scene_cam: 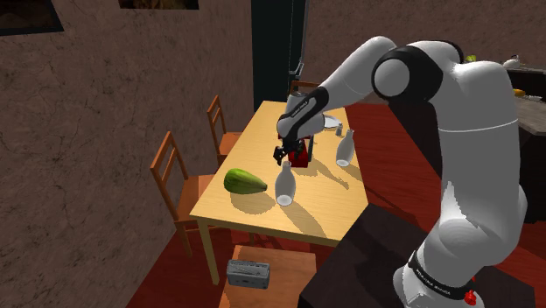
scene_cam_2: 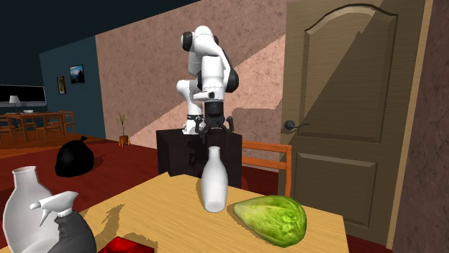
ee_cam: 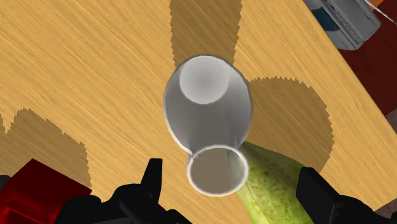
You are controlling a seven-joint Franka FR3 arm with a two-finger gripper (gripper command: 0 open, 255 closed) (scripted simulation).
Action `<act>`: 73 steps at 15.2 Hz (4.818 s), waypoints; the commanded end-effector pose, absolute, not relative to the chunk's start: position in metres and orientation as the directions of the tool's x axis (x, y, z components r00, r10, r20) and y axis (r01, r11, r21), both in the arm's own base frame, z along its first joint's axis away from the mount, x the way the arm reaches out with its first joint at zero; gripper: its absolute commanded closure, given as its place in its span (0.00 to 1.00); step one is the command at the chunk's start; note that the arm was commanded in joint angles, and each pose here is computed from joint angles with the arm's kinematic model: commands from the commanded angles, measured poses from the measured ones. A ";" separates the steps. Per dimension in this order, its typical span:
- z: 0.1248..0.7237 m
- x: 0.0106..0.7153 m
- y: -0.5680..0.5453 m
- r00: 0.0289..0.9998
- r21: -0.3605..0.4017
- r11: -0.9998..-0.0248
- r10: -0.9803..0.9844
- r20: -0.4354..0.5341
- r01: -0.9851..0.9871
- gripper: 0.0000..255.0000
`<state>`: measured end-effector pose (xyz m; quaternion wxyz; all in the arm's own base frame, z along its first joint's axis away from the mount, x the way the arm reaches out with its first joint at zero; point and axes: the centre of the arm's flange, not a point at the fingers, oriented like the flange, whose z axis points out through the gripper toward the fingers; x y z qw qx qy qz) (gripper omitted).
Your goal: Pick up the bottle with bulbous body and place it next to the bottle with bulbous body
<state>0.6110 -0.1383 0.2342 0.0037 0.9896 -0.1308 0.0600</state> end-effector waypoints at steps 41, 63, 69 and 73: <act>0.264 0.622 -0.146 0.958 -0.005 -0.965 -0.261 0.123 -0.262 1.00; 0.380 0.622 -0.146 0.958 -0.005 -0.965 -0.261 0.123 -0.262 1.00; 0.412 0.622 -0.146 0.958 -0.005 -0.965 -0.261 0.123 -0.262 1.00; 0.433 0.622 -0.146 0.958 -0.005 -0.965 -0.261 0.123 -0.262 1.00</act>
